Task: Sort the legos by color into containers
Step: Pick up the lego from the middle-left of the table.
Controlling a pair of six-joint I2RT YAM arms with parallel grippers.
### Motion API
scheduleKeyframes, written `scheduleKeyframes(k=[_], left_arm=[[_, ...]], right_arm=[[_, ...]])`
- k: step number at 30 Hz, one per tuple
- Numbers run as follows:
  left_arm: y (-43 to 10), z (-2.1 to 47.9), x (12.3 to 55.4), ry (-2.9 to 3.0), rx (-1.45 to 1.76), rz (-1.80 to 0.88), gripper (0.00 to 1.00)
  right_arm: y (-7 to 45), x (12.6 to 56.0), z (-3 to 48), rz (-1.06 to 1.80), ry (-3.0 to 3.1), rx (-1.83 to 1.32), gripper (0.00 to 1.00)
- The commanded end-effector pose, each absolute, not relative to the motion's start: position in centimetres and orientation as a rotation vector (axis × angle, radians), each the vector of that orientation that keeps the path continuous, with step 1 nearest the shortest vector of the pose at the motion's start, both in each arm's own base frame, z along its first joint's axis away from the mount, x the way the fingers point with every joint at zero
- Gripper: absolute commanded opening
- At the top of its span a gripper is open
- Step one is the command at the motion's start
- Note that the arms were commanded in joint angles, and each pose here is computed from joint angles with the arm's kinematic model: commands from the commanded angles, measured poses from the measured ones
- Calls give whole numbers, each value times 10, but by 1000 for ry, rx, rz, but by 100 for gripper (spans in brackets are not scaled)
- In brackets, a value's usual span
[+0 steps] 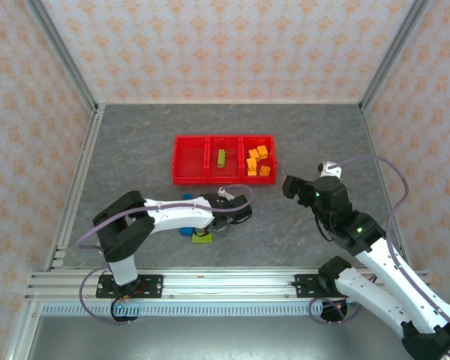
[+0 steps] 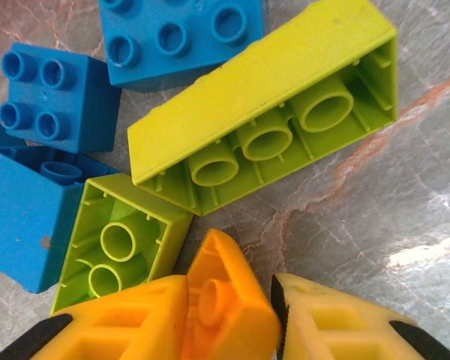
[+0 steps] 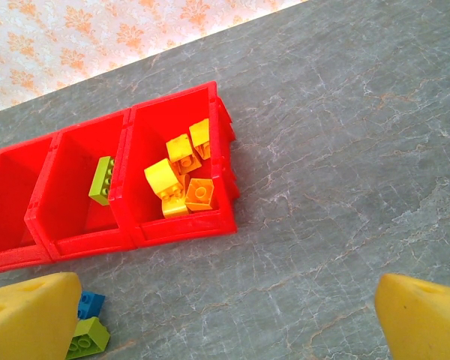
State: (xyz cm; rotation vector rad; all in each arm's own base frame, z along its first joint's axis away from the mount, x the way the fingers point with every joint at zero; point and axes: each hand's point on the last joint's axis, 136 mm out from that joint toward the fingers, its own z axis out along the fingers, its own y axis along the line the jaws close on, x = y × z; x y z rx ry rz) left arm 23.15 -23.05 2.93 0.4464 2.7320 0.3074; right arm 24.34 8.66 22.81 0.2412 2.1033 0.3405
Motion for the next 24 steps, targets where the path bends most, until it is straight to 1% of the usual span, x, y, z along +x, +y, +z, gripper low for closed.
scheduleKeyframes(k=[1,6,14,19,24], left_arm=[[-224,22,226,2752,431,352,36],[-232,21,228,2746,425,313,29],[-252,30,235,2720,417,226,23],[-261,52,242,2675,363,133,18],[-263,93,253,2577,248,23,17]], right_arm=[[85,244,223,330,2103,253,100],[84,244,224,330,2101,254,100],[83,243,225,331,2097,258,100],[83,243,226,329,2094,263,100],[80,243,228,324,2085,273,100]])
